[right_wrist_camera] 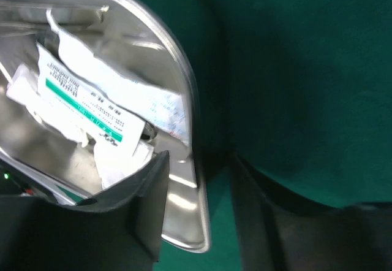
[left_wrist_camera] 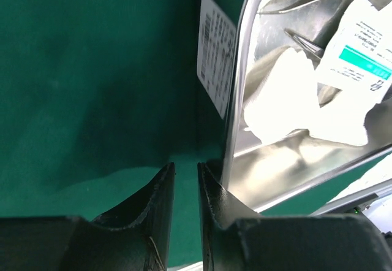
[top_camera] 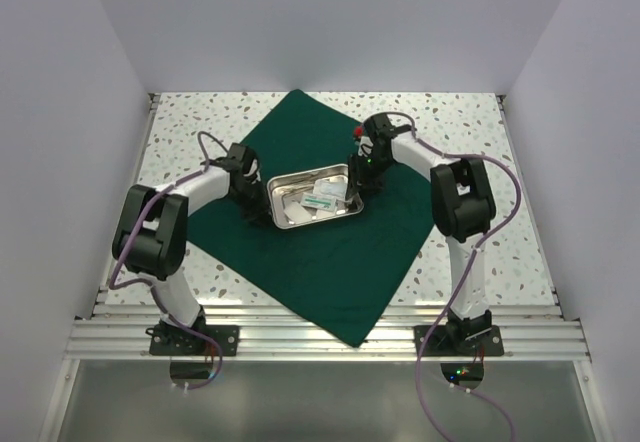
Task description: Prepare the surgical pack
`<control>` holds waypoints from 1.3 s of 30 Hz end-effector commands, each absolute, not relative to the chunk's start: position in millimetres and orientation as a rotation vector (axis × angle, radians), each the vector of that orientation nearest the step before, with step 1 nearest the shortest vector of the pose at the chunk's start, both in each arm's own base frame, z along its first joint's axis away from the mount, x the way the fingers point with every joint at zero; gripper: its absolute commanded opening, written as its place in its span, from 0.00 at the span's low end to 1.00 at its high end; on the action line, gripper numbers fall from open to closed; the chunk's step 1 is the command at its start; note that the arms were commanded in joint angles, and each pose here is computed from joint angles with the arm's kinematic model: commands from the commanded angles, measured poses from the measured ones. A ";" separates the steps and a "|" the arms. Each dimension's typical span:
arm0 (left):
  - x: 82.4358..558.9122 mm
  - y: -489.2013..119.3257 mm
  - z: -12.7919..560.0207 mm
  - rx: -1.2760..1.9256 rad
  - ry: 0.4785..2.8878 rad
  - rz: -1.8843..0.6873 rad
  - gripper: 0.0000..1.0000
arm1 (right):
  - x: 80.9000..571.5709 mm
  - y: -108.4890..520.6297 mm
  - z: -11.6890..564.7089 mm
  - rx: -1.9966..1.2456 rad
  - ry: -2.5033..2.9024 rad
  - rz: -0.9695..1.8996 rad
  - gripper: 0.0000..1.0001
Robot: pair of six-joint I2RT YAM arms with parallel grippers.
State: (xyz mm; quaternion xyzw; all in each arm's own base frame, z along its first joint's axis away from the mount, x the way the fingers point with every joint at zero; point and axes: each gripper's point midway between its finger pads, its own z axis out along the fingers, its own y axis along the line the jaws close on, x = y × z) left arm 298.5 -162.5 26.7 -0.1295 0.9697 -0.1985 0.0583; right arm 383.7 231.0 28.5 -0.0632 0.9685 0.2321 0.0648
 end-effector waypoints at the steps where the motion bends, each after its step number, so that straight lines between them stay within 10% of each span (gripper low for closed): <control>1: 297.5 -175.5 53.4 -0.394 2.881 -0.678 0.25 | 370.3 242.5 58.3 -0.245 2.873 0.738 0.49; 6: 289.5 -151.2 66.8 -0.454 2.865 -0.533 0.39 | 384.7 217.8 82.4 -0.196 2.825 0.579 0.79; 14: 300.8 -105.7 67.6 -0.599 2.827 -0.455 0.32 | 399.7 173.3 111.9 0.001 2.753 0.523 0.86; 17: 304.9 -96.6 45.5 -0.648 2.879 -0.415 0.20 | 395.7 156.2 97.5 0.097 2.780 0.516 0.74; 22: 312.4 -89.2 19.1 -0.703 2.947 -0.360 0.00 | 392.4 136.4 66.0 0.194 2.811 0.575 0.00; 39: 375.6 -63.4 -25.6 -0.744 3.017 -0.255 0.00 | 334.1 120.3 9.4 0.314 2.975 0.497 0.02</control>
